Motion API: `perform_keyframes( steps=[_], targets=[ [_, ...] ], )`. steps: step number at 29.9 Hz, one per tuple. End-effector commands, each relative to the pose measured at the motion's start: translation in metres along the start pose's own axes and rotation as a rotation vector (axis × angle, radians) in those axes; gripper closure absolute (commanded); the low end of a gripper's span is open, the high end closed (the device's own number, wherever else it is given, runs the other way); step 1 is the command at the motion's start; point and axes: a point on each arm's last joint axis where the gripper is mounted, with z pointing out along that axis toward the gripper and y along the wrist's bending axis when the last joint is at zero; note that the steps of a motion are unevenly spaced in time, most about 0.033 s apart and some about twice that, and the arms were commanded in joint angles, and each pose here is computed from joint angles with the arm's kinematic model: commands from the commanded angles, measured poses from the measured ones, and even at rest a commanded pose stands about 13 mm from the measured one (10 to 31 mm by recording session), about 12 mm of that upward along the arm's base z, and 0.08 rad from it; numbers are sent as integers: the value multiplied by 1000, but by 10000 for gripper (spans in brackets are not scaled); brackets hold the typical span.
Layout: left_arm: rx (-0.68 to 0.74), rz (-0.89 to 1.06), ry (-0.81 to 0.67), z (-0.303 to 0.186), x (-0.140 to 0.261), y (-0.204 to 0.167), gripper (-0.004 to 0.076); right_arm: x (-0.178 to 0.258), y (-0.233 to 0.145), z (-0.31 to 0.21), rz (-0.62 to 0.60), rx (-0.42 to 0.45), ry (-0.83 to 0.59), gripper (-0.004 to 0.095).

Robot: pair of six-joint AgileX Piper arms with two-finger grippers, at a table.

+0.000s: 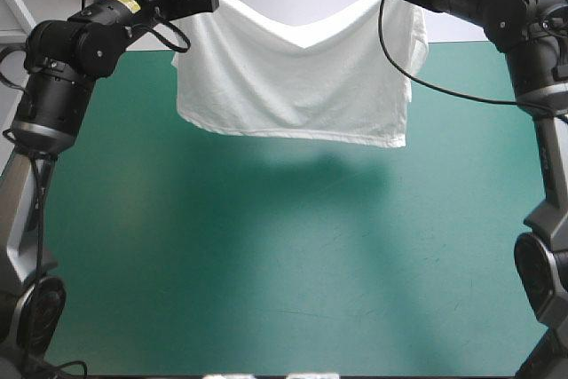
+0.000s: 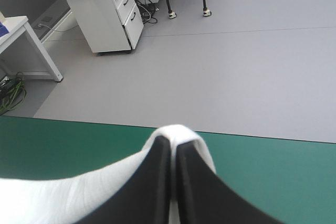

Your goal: Fold the cloth

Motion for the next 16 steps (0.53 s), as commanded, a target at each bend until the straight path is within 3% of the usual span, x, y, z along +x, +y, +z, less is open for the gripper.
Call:
perform_keyframes(
  steps=[1,5,16],
  targets=[
    [5,-80,-187,-5,-33,15,734,-33,-11,-11,25,-44,-202,921],
    [18,-82,-134,14,-26,27,734,-32,-26,5,45,-78,-199,921],
    [71,-151,273,41,44,31,734,41,-44,41,76,-39,206,921]
  ],
)
